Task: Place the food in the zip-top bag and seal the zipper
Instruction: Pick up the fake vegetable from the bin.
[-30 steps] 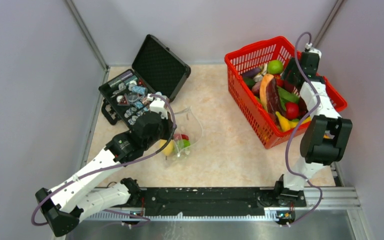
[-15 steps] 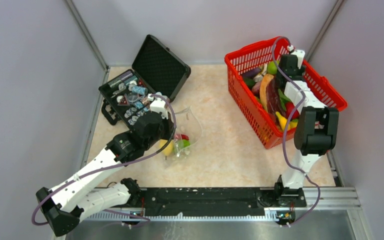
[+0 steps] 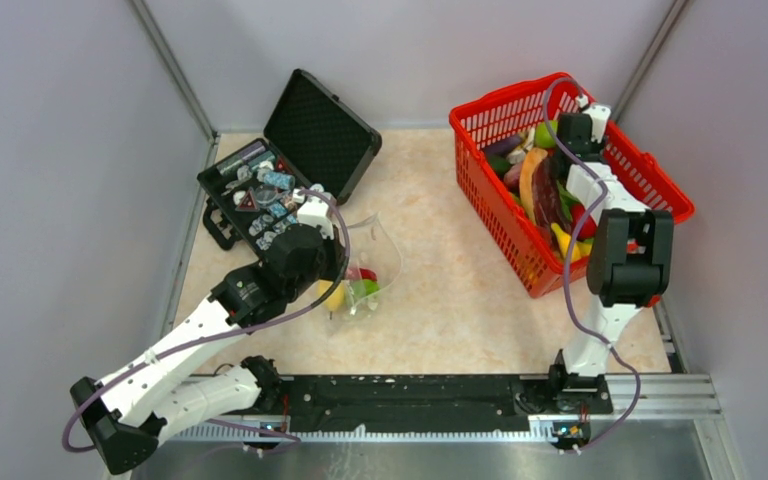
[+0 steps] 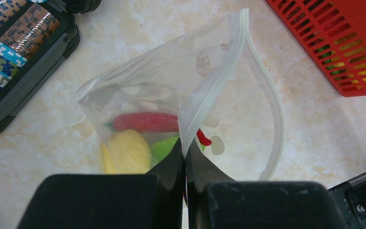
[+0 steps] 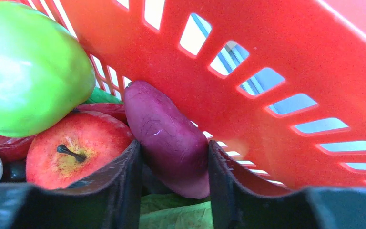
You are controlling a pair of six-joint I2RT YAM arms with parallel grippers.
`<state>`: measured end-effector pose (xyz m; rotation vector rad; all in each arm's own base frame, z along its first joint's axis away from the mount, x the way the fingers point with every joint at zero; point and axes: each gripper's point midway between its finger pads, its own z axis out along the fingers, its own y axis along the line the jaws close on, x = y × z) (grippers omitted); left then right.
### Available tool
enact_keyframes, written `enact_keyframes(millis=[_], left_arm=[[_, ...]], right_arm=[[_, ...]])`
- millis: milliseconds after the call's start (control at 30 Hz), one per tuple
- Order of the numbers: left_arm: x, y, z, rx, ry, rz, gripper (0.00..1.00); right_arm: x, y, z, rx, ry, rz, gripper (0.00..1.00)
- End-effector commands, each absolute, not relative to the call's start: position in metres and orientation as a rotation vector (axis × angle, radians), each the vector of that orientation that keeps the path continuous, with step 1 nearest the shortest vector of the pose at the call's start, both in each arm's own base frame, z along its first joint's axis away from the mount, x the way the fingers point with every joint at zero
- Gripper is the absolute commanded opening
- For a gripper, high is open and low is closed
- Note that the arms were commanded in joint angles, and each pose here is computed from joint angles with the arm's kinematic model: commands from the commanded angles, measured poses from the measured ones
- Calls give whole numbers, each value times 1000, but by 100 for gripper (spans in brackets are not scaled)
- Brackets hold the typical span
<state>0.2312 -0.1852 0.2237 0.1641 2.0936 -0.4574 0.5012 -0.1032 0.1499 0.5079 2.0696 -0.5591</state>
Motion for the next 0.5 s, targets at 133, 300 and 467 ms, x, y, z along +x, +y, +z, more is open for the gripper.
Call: enact_keyframes(millis=[133, 300, 467], left_arm=[[233, -183, 229, 142, 2072, -462, 0], [232, -186, 227, 142, 2082, -475, 0], [231, -191, 226, 148, 2093, -499, 0]], right_arm=[[502, -97, 210, 524, 1924, -428, 22], [479, -84, 269, 481, 1785, -310, 16], [453, -76, 296, 462, 1698, -243, 16]])
